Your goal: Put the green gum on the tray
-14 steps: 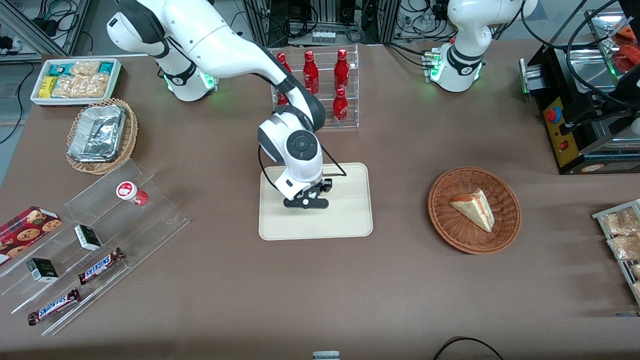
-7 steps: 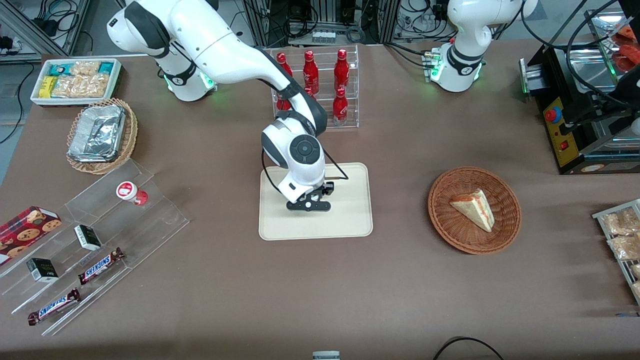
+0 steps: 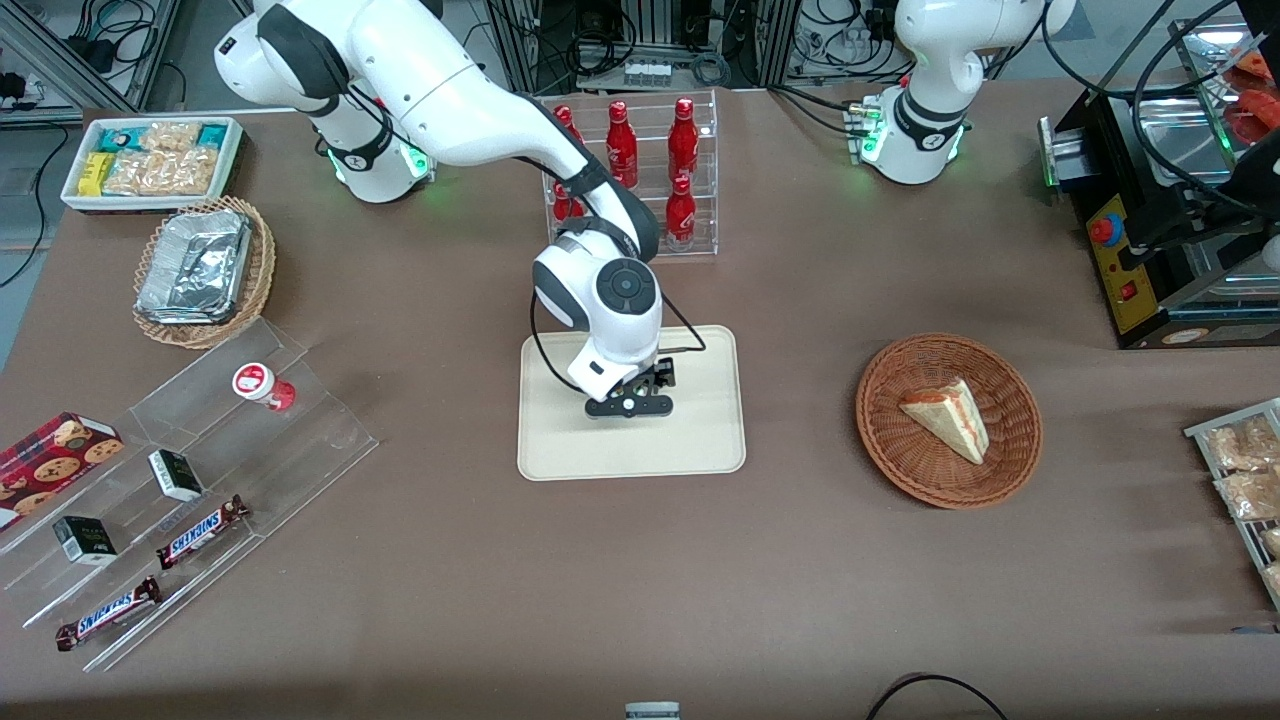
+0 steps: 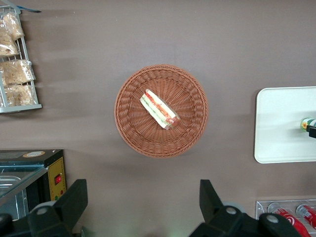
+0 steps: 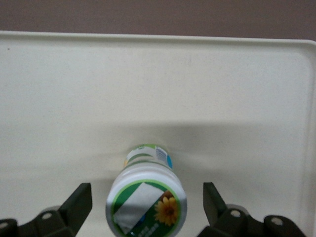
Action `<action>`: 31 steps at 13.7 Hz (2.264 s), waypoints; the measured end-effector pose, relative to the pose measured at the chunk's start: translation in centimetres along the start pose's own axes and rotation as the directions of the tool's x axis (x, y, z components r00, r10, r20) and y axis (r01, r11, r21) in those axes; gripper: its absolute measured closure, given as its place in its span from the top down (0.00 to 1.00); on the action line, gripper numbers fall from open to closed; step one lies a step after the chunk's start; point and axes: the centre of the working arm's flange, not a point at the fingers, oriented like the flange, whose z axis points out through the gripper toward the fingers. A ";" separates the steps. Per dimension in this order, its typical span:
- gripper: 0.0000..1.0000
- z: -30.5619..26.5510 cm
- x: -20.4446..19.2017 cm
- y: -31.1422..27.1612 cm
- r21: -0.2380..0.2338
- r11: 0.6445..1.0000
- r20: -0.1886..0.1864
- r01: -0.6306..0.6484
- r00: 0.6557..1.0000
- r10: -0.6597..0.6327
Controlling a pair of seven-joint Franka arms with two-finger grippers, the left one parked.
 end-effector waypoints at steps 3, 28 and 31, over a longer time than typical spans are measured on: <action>1.00 -0.1 0.1 0.0 0.000 1.000 -0.003 -0.001 1.000 0.001; 1.00 -20.8 5.3 17.9 -0.066 0.983 0.208 0.170 0.966 -0.153; 1.00 -21.3 7.8 23.5 -0.036 0.976 0.220 0.213 0.955 -0.200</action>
